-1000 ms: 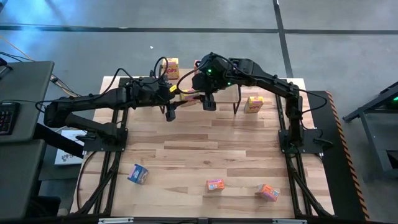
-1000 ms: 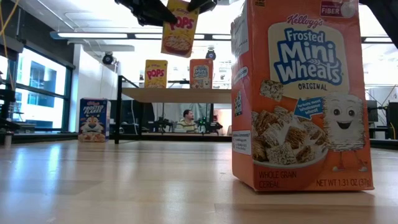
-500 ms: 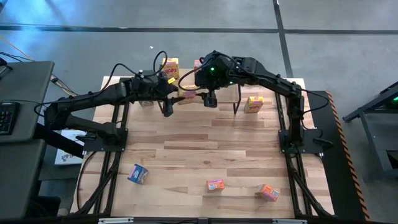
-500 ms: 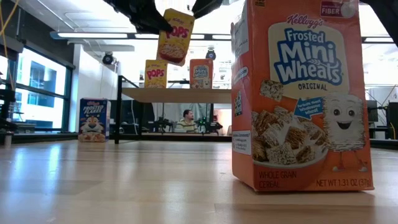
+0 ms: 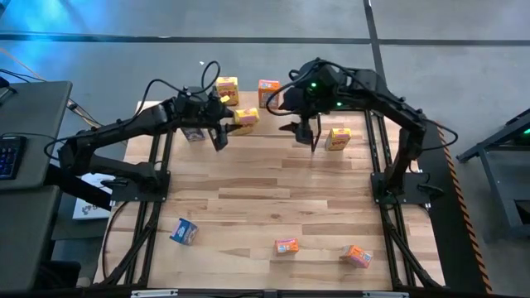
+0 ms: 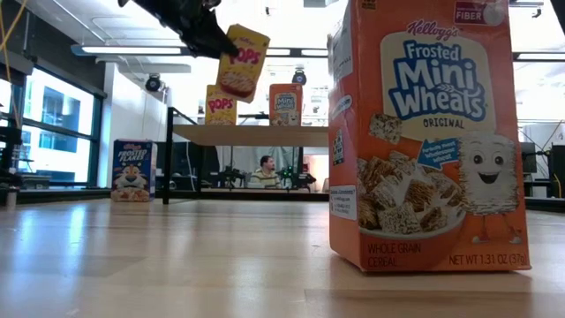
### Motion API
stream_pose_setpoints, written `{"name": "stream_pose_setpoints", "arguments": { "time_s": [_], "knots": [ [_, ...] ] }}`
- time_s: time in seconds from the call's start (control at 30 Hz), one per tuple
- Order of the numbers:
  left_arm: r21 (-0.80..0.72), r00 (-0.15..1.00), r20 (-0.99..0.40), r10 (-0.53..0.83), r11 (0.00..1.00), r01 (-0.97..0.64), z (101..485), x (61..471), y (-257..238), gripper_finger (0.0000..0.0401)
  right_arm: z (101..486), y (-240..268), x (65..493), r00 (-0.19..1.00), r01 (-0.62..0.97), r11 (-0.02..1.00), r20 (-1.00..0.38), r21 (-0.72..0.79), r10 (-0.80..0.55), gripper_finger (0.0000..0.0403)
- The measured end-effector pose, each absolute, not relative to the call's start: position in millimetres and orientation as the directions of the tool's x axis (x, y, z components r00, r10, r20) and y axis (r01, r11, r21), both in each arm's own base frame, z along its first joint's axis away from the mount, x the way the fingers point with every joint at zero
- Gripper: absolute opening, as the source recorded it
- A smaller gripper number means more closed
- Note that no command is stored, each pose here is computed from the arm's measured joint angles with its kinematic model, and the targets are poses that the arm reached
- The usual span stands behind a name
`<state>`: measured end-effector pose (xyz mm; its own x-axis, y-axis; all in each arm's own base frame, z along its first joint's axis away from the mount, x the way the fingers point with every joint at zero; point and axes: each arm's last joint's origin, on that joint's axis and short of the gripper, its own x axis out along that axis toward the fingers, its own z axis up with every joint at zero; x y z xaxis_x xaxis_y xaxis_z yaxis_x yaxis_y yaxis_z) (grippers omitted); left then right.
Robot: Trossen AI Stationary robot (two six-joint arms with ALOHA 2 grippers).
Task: Stack cereal on shelf
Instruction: Put the bottom yellow cereal box on the shelf aligned with the other yellow cereal box
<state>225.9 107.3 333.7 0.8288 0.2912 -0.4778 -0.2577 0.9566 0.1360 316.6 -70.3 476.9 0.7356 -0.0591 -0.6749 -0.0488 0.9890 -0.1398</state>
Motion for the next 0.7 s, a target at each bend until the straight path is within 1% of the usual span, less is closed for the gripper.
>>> {"name": "stream_pose_setpoints", "arguments": {
  "time_s": [0.17, 0.23, 0.4, 0.47, 0.57, 0.7],
  "knots": [
    [0.108, 0.846, -0.467, 0.257, 0.966, -0.234, 332, 222, 116, 0.0168, 477, -66, 311, 0.718, -0.04, 0.992, -0.694, -0.118, -0.054, 0.0282],
    [0.098, 0.858, -0.452, 0.245, 0.969, -0.225, 325, 221, 118, 0.0168, 476, -63, 311, 0.702, -0.031, 0.991, -0.709, -0.129, -0.07, 0.0282],
    [0.093, 0.852, -0.444, 0.277, 0.96, -0.264, 304, 208, 126, 0.0168, 470, -56, 314, 0.671, -0.008, 0.99, -0.734, -0.141, -0.099, 0.0282],
    [0.076, 0.854, -0.45, 0.262, 0.964, -0.256, 298, 204, 128, 0.0168, 467, -55, 315, 0.663, -0.003, 0.99, -0.742, -0.144, -0.106, 0.0282],
    [0.073, 0.877, -0.408, 0.253, 0.967, -0.245, 298, 198, 133, 0.0168, 465, -53, 315, 0.654, 0.004, 0.99, -0.748, -0.144, -0.111, 0.0282],
    [0.063, 0.882, -0.4, 0.251, 0.967, -0.246, 296, 187, 141, 0.0168, 465, -52, 316, 0.659, 0.001, 0.989, -0.744, -0.147, -0.111, 0.0282]
  ]
}}
